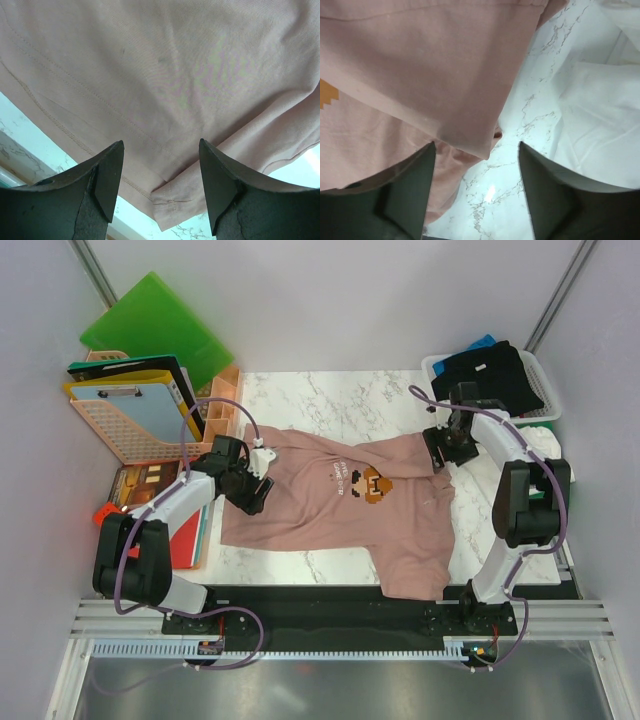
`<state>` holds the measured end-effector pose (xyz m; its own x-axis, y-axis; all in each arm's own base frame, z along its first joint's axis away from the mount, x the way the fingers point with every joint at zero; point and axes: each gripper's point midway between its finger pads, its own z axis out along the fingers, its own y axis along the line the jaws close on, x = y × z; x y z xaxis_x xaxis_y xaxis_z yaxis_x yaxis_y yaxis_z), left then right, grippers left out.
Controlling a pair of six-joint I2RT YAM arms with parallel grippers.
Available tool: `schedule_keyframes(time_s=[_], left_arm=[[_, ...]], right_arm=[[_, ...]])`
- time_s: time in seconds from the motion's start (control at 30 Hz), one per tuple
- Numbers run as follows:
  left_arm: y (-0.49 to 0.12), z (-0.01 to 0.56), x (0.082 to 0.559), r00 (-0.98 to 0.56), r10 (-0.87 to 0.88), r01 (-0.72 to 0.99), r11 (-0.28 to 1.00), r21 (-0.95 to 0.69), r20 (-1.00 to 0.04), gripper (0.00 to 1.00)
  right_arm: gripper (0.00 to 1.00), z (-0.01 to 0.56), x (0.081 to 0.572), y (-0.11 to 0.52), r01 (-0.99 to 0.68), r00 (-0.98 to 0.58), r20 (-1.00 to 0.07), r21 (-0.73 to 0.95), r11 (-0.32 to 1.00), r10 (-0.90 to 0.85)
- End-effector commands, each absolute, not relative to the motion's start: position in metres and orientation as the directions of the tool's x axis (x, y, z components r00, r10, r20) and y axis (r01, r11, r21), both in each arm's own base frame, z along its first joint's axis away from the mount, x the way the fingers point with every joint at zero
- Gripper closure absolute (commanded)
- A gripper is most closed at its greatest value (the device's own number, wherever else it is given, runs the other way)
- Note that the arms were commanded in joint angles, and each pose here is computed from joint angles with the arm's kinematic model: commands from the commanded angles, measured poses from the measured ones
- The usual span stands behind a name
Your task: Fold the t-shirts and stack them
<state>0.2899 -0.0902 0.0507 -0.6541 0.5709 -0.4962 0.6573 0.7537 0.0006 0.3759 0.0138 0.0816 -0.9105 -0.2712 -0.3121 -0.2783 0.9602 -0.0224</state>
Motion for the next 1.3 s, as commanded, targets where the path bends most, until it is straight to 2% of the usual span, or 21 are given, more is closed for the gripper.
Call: schedule_keyframes(time_s=[0.0,0.13,0.17,0.23,0.27,0.33,0.37,0.47,0.63,0.73,0.9,1.17,1.27], left_arm=[[-0.092,0.058,0.299,-0.609,0.595,0.681,0.732,0.039,-0.526,0.32],[-0.090,0.064,0.302,-0.596,0.592,0.670,0.739,0.071,-0.543,0.32],[-0.089,0.068,0.305,-0.592,0.584,0.657,0.749,0.087,-0.555,0.32],[-0.076,0.087,0.322,-0.581,0.569,0.594,0.785,0.175,-0.582,0.31],[-0.074,0.094,0.330,-0.584,0.547,0.561,0.806,0.190,-0.599,0.30],[-0.084,0.110,0.345,-0.581,0.515,0.568,0.811,0.138,-0.630,0.29],[-0.101,0.107,0.335,-0.610,0.495,0.619,0.785,0.017,-0.619,0.29],[-0.127,0.109,0.350,-0.635,0.476,0.664,0.738,-0.116,-0.609,0.30],[-0.140,0.101,0.380,-0.655,0.466,0.668,0.725,-0.168,-0.595,0.30],[-0.133,0.095,0.403,-0.659,0.472,0.643,0.757,-0.113,-0.586,0.30],[-0.103,0.090,0.443,-0.685,0.431,0.497,0.866,0.057,-0.587,0.30],[-0.061,0.116,0.485,-0.637,0.431,0.318,0.902,0.291,-0.639,0.29],[-0.050,0.116,0.496,-0.647,0.439,0.279,0.897,0.341,-0.624,0.29]], right_arm=[[0.23,0.091,0.368,0.014,-0.294,-0.902,-0.325,-0.020,0.955,-0.285],[0.21,0.113,0.368,0.002,-0.271,-0.879,-0.384,-0.084,0.959,-0.282],[0.21,0.130,0.369,0.000,-0.261,-0.857,-0.432,-0.105,0.960,-0.281],[0.21,0.143,0.363,-0.003,-0.270,-0.833,-0.465,-0.132,0.954,-0.300],[0.21,0.162,0.363,-0.003,-0.257,-0.795,-0.529,-0.150,0.955,-0.297],[0.21,0.163,0.354,-0.003,-0.248,-0.781,-0.554,-0.149,0.957,-0.288],[0.21,0.173,0.353,0.000,-0.243,-0.755,-0.594,-0.142,0.960,-0.279],[0.21,0.171,0.343,0.007,-0.247,-0.751,-0.607,-0.110,0.963,-0.262],[0.21,0.159,0.336,0.002,-0.243,-0.768,-0.581,-0.124,0.962,-0.269],[0.21,0.153,0.335,0.002,-0.244,-0.776,-0.570,-0.121,0.962,-0.269],[0.22,0.150,0.335,0.012,-0.270,-0.777,-0.574,-0.068,0.961,-0.259],[0.21,0.132,0.334,0.024,-0.292,-0.805,-0.541,0.003,0.956,-0.244],[0.22,0.125,0.330,0.024,-0.291,-0.818,-0.521,0.011,0.957,-0.243]])
